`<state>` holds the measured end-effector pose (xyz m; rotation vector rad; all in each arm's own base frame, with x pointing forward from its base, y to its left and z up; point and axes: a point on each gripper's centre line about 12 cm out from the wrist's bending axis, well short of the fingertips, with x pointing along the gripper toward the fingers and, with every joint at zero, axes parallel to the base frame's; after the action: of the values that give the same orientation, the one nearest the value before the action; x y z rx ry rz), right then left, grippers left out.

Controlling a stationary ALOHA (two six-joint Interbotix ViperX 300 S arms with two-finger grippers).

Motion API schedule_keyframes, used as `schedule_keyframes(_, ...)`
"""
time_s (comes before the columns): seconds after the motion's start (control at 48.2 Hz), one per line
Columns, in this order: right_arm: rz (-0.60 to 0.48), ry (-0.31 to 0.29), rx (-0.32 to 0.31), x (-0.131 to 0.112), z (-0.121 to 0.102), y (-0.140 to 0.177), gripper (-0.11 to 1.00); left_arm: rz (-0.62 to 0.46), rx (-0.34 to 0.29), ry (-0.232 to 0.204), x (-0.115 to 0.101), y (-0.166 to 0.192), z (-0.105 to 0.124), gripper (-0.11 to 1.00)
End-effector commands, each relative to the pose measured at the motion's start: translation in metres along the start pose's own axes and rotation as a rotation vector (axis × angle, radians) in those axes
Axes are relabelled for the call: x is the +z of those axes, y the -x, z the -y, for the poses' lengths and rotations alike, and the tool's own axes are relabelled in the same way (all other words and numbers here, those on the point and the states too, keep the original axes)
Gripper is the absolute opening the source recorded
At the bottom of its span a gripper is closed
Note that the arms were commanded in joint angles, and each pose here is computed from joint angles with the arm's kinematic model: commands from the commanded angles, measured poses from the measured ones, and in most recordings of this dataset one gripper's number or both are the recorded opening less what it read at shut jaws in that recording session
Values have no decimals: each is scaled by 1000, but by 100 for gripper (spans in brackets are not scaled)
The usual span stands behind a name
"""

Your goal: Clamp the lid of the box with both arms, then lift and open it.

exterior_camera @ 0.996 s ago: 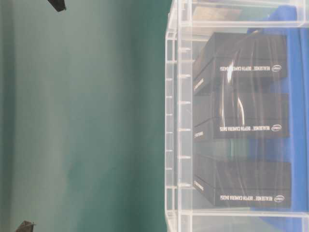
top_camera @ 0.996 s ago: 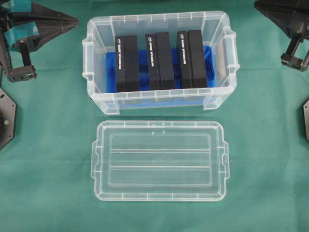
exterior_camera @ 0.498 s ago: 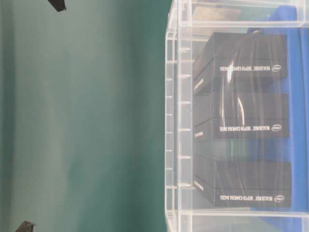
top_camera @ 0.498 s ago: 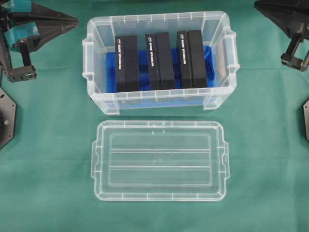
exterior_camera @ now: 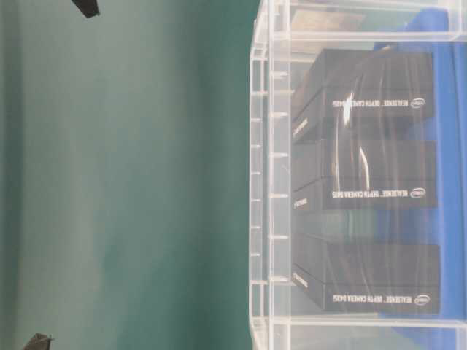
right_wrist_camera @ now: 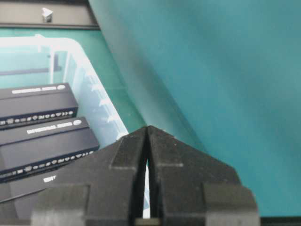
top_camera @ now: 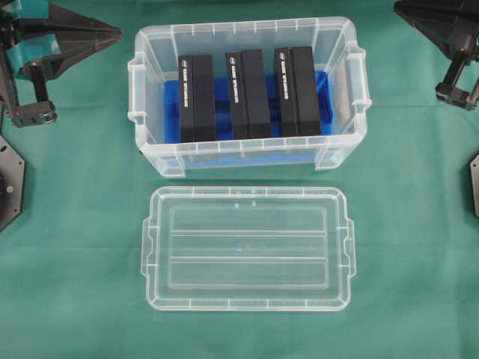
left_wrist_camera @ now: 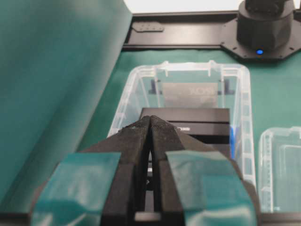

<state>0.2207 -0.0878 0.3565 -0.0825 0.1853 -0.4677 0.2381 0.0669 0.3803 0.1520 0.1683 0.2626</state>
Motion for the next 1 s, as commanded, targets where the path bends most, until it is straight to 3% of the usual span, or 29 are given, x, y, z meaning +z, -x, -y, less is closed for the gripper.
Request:
schedule_keyframes(0.0, 19, -6, 3, 6, 1, 1, 0, 19, 6, 0, 6, 1, -2, 1)
schedule_keyframes(0.56, 23, -7, 8, 6, 0, 1, 0, 22, -8, 5, 7, 2, 2, 1)
schedule_keyframes(0.975, 31, -13, 67, 7, -13, 2, 0, 23, -53, 5, 8, 2, 13, 1)
